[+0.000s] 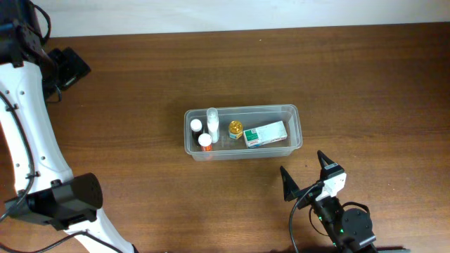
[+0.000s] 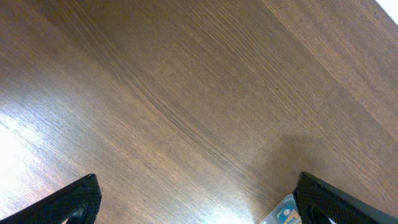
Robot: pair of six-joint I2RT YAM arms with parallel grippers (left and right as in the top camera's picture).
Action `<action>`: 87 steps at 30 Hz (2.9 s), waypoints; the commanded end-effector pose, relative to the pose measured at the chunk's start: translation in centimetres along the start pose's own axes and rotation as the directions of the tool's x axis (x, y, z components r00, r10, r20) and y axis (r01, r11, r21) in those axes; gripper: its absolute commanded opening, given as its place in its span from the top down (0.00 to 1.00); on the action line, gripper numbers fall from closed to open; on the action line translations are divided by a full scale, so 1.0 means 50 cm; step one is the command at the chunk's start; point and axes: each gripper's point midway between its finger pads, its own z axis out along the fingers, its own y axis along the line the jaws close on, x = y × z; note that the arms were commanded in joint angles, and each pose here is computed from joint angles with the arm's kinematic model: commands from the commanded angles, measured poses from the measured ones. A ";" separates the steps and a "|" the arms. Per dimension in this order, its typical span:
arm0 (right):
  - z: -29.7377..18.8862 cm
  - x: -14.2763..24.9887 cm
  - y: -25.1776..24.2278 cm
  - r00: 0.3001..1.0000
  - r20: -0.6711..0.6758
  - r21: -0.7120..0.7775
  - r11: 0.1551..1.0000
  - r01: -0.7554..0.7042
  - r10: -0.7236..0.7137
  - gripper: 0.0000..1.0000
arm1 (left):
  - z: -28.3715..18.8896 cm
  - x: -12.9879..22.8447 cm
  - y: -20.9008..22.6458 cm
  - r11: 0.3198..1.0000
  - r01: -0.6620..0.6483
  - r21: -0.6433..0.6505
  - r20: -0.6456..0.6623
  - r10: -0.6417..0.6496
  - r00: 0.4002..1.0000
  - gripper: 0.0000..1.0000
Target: Pack container
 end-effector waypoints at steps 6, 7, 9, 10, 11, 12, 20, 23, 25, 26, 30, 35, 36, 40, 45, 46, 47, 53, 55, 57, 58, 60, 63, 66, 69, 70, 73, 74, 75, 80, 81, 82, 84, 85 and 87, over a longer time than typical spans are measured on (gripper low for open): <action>0.001 0.008 -0.011 1.000 -0.011 0.029 0.999 0.020 -0.020 0.02 | -0.013 -0.003 0.001 1.000 -0.012 0.010 0.015 0.012 1.000 0.00; 0.001 0.008 -0.011 1.000 -0.011 0.029 0.999 0.020 -0.020 0.02 | -0.013 -0.003 0.001 1.000 -0.012 0.010 0.016 0.012 1.000 0.00; 0.001 0.008 -0.011 1.000 -0.011 0.029 0.999 0.020 -0.020 0.02 | -0.013 -0.003 0.001 1.000 -0.012 0.010 0.016 0.012 1.000 0.00; 0.001 0.008 -0.011 1.000 -0.011 0.029 0.999 0.020 -0.020 0.02 | -0.013 -0.003 0.001 1.000 -0.012 0.010 0.015 0.012 1.000 0.00; 0.001 0.008 -0.011 1.000 -0.011 0.028 0.999 0.020 -0.020 0.02 | -0.013 -0.003 0.001 1.000 -0.012 0.010 0.016 0.012 1.000 0.00; 0.001 0.008 -0.011 1.000 -0.011 0.029 0.999 0.020 -0.020 0.02 | -0.013 -0.003 0.001 1.000 -0.012 0.010 0.016 0.012 1.000 0.00; -0.001 0.002 -0.020 1.000 0.001 0.045 0.999 0.018 -0.018 0.02 | -0.013 -0.003 0.001 1.000 -0.012 0.010 0.016 0.012 1.000 0.00; -0.008 -0.006 -0.084 1.000 0.016 0.174 0.985 0.006 -0.009 0.02 | -0.013 -0.003 0.001 1.000 -0.012 0.010 0.016 0.012 1.000 0.00; -0.020 -0.010 -0.135 1.000 0.028 0.278 0.961 -0.005 -0.003 0.02 | -0.013 -0.003 0.001 1.000 -0.012 0.010 0.016 0.012 1.000 0.00; -0.027 -0.013 -0.159 0.999 0.034 0.326 0.945 -0.010 -0.001 0.02 | -0.013 -0.003 0.001 1.000 -0.012 0.010 0.016 0.012 1.000 0.00; -0.054 -0.018 -0.222 0.999 0.050 0.453 0.891 -0.026 0.004 0.02 | -0.013 -0.003 0.001 1.000 -0.012 0.010 0.016 0.012 1.000 0.00; -0.055 -0.018 -0.224 0.999 0.051 0.458 0.888 -0.027 0.004 0.02 | -0.013 -0.003 0.001 1.000 -0.012 0.010 0.016 0.012 1.000 0.00; -0.053 -0.018 -0.220 0.999 0.050 0.450 0.893 -0.025 0.003 0.02 | -0.013 -0.003 0.001 1.000 -0.012 0.010 0.016 0.012 1.000 0.00; -0.041 -0.016 -0.195 0.999 0.043 0.399 0.917 -0.019 0.002 0.02 | -0.013 -0.003 0.001 1.000 -0.012 0.010 0.016 0.012 1.000 0.00; -0.027 -0.013 -0.159 0.999 0.033 0.326 0.945 -0.010 -0.001 0.01 | -0.013 -0.003 0.001 1.000 -0.012 0.010 0.016 0.012 1.000 0.00; -0.026 -0.012 -0.154 0.999 0.033 0.317 0.948 -0.009 -0.001 0.02 | -0.009 -0.003 0.001 1.000 -0.012 0.008 0.011 0.012 1.000 0.00; -0.025 -0.012 -0.152 0.999 0.032 0.313 0.950 -0.008 -0.002 0.02 | -0.005 -0.003 0.000 1.000 -0.013 0.006 0.008 0.013 1.000 0.00; -0.024 -0.012 -0.150 1.000 0.031 0.309 0.951 -0.008 -0.002 0.02 | 0.008 -0.003 -0.001 1.000 -0.015 -0.001 -0.007 0.015 1.000 0.00; -0.024 -0.012 -0.150 1.000 0.031 0.309 0.951 -0.008 -0.002 0.02 | 0.005 -0.003 -0.001 1.000 -0.014 0.000 -0.004 0.014 1.000 0.00; -0.024 -0.012 -0.150 1.000 0.031 0.309 0.951 -0.008 -0.002 0.02 | -0.005 -0.002 0.000 1.000 -0.013 0.006 0.007 0.013 1.000 0.00; -0.024 -0.012 -0.150 1.000 0.031 0.309 0.951 -0.008 -0.002 0.02 | -0.012 -0.002 0.000 1.000 -0.013 0.010 0.014 0.013 1.000 0.00; -0.024 -0.012 -0.150 1.000 0.031 0.310 0.951 -0.008 -0.002 0.02 | -0.031 0.000 0.002 1.000 -0.013 0.021 0.034 0.012 0.999 0.00; -0.024 -0.012 -0.150 1.000 0.031 0.309 0.951 -0.008 -0.002 0.02 | -0.081 0.009 -0.002 0.998 -0.024 0.053 0.085 0.019 0.996 0.00; -0.024 -0.012 -0.150 1.000 0.031 0.309 0.951 -0.008 -0.002 0.02 | -0.147 0.030 -0.013 0.993 -0.054 0.100 0.149 0.039 0.988 0.00; -0.024 -0.012 -0.150 1.000 0.031 0.309 0.951 -0.008 -0.002 0.02 | -0.232 0.070 -0.033 0.979 -0.115 0.168 0.230 0.074 0.970 0.00; -0.024 -0.012 -0.150 1.000 0.031 0.309 0.951 -0.008 -0.002 0.02 | -0.256 0.084 -0.039 0.973 -0.136 0.189 0.252 0.086 0.964 0.00; -0.024 -0.012 -0.150 1.000 0.031 0.309 0.951 -0.008 -0.002 0.02 | -0.331 0.136 -0.057 0.942 -0.215 0.257 0.321 0.127 0.939 0.00; -0.024 -0.012 -0.150 1.000 0.031 0.309 0.951 -0.008 -0.002 0.02 | -0.355 0.153 -0.061 0.930 -0.241 0.279 0.343 0.138 0.929 0.00; -0.024 -0.012 -0.150 1.000 0.031 0.309 0.951 -0.008 -0.002 0.02 | -0.381 0.173 -0.063 0.914 -0.270 0.304 0.367 0.149 0.918 0.00; -0.024 -0.012 -0.150 1.000 0.031 0.310 0.951 -0.008 -0.002 0.02 | -0.489 0.249 -0.036 0.842 -0.363 0.398 0.469 0.153 0.870 0.00; -0.024 -0.012 -0.150 1.000 0.031 0.310 0.951 -0.008 -0.002 0.02 | -0.509 0.261 -0.023 0.829 -0.375 0.415 0.489 0.144 0.860 0.00; -0.024 -0.012 -0.150 1.000 0.031 0.309 0.951 -0.008 -0.002 0.02 | -0.527 0.272 -0.009 0.818 -0.383 0.429 0.508 0.132 0.851 0.00; -0.024 -0.012 -0.150 1.000 0.031 0.310 0.951 -0.008 -0.002 0.02 | -0.573 0.297 0.036 0.796 -0.393 0.461 0.556 0.086 0.827 0.00; -0.024 -0.012 -0.150 1.000 0.031 0.309 0.951 -0.008 -0.002 0.01 | -0.590 0.307 0.056 0.787 -0.396 0.473 0.575 0.065 0.815 0.00; -0.024 -0.012 -0.150 1.000 0.031 0.310 0.951 -0.008 -0.002 0.01 | -0.620 0.329 0.095 0.770 -0.404 0.495 0.608 0.025 0.794 0.00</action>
